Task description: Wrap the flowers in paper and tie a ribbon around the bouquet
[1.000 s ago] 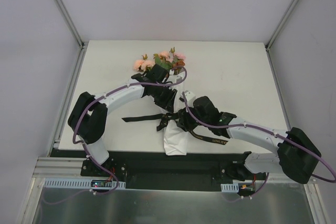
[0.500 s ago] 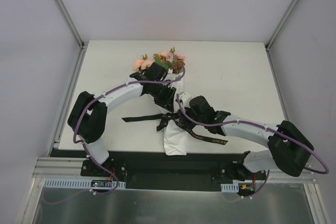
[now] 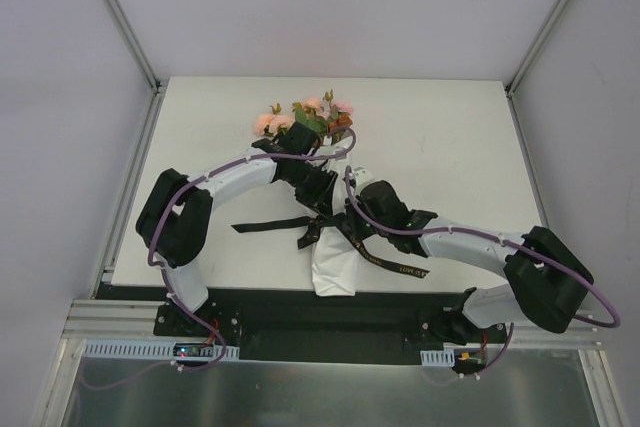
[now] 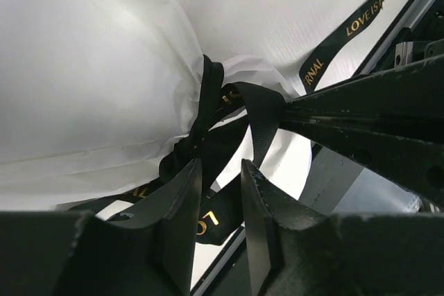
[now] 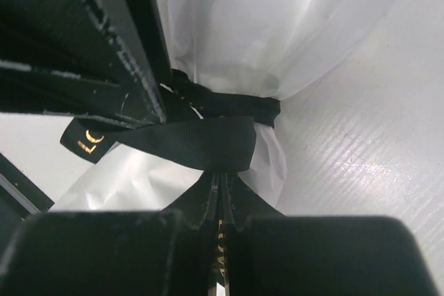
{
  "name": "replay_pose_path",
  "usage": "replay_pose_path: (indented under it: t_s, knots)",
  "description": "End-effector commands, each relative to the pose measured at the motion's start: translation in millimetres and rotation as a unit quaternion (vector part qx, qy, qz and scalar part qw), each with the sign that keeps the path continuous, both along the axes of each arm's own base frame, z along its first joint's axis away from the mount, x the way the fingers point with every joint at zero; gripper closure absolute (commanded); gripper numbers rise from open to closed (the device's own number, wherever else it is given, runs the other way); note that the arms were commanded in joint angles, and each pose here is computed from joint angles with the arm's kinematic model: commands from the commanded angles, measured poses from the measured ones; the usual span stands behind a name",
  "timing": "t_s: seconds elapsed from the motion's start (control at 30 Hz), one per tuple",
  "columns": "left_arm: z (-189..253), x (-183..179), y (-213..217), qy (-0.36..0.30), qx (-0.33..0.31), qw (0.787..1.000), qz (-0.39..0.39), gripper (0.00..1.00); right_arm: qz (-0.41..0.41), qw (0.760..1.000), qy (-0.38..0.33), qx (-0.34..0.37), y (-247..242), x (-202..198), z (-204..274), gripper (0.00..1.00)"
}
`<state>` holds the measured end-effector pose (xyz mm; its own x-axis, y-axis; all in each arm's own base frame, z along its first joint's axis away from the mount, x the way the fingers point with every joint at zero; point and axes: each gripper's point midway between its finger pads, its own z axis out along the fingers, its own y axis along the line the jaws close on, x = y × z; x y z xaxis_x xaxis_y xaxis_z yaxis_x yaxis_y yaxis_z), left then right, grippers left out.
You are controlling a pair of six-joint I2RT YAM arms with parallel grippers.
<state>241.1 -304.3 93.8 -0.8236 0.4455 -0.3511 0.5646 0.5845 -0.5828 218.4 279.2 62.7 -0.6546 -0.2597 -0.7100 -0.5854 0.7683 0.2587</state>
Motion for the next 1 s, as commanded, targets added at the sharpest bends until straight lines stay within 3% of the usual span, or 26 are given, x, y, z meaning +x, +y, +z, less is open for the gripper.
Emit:
replay_pose_path:
  t_s: [0.0,0.2,0.57,0.8,0.97]
  knots:
    - [0.2,-6.5,-4.2,0.004,-0.01,1.0,-0.023,0.69,-0.065,0.997,-0.003,0.045,5.6,17.5,16.4,0.99]
    - [-5.8,-9.0,-2.6,-0.002,0.006,1.0,-0.023,0.58,-0.071,0.993,0.022,0.092,11.2,18.6,23.3,0.99]
    - [-14.4,-6.5,-4.6,-0.02,0.031,0.999,-0.025,0.58,-0.053,0.99,0.043,0.124,25.6,14.1,26.9,0.99]
    - [-16.1,-0.1,-2.0,-0.036,0.047,0.998,-0.015,0.73,-0.058,0.987,0.049,0.144,29.5,15.3,30.6,0.99]
    - [-10.1,9.9,0.0,-0.061,0.054,0.997,0.005,0.94,-0.056,0.987,0.051,0.145,27.4,11.2,29.7,0.99]
